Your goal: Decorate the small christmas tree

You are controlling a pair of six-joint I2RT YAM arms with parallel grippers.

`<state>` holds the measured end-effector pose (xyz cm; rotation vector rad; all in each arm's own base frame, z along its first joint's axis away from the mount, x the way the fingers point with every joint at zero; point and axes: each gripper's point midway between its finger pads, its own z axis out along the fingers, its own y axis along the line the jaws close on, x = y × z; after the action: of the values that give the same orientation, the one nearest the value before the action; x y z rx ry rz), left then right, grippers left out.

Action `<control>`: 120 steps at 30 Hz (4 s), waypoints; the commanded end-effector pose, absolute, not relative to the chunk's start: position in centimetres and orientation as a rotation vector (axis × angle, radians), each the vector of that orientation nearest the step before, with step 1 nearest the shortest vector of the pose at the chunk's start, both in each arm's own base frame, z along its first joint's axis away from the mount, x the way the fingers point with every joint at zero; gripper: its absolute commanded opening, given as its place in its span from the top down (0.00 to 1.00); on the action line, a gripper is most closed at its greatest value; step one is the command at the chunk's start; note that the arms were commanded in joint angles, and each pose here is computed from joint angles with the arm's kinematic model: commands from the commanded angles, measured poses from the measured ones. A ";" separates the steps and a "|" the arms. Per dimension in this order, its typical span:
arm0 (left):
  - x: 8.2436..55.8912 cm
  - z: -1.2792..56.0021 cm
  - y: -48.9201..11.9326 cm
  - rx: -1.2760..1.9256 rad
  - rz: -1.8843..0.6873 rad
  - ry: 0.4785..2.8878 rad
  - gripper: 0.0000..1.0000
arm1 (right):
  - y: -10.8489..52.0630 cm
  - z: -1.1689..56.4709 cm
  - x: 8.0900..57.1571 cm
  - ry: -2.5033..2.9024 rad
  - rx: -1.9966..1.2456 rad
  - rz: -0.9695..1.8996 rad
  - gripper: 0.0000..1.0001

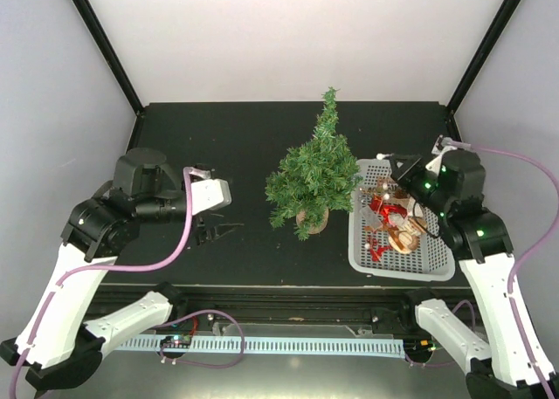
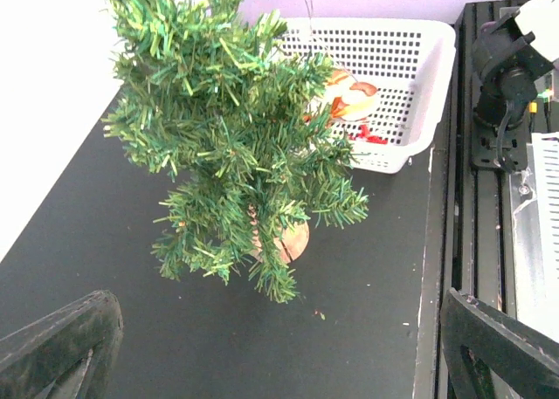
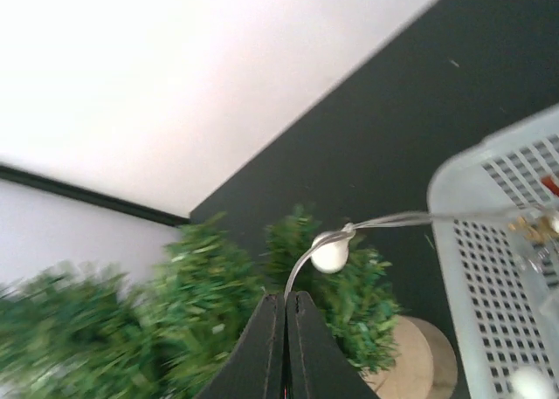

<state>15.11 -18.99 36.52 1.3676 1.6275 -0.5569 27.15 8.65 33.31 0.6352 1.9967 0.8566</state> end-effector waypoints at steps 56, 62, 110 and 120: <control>13.2 36.1 -44.5 1.560 -1.177 1.402 0.01 | 9.0 71.6 13.4 1.150 0.035 1.158 0.99; 11.8 36.2 -47.1 1.624 -1.251 1.385 0.01 | 9.1 71.7 13.2 1.148 0.038 1.185 0.99; 10.0 32.6 -51.6 1.636 -1.371 1.407 0.42 | 8.8 73.2 11.0 1.076 0.032 1.264 0.99; 10.5 32.5 -52.8 1.609 -1.361 1.438 0.74 | 9.0 73.6 10.5 1.061 0.021 1.300 0.99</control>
<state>10.47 -51.79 30.32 1.6407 1.4931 -1.3555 11.20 8.79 72.88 0.0484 1.0890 1.2711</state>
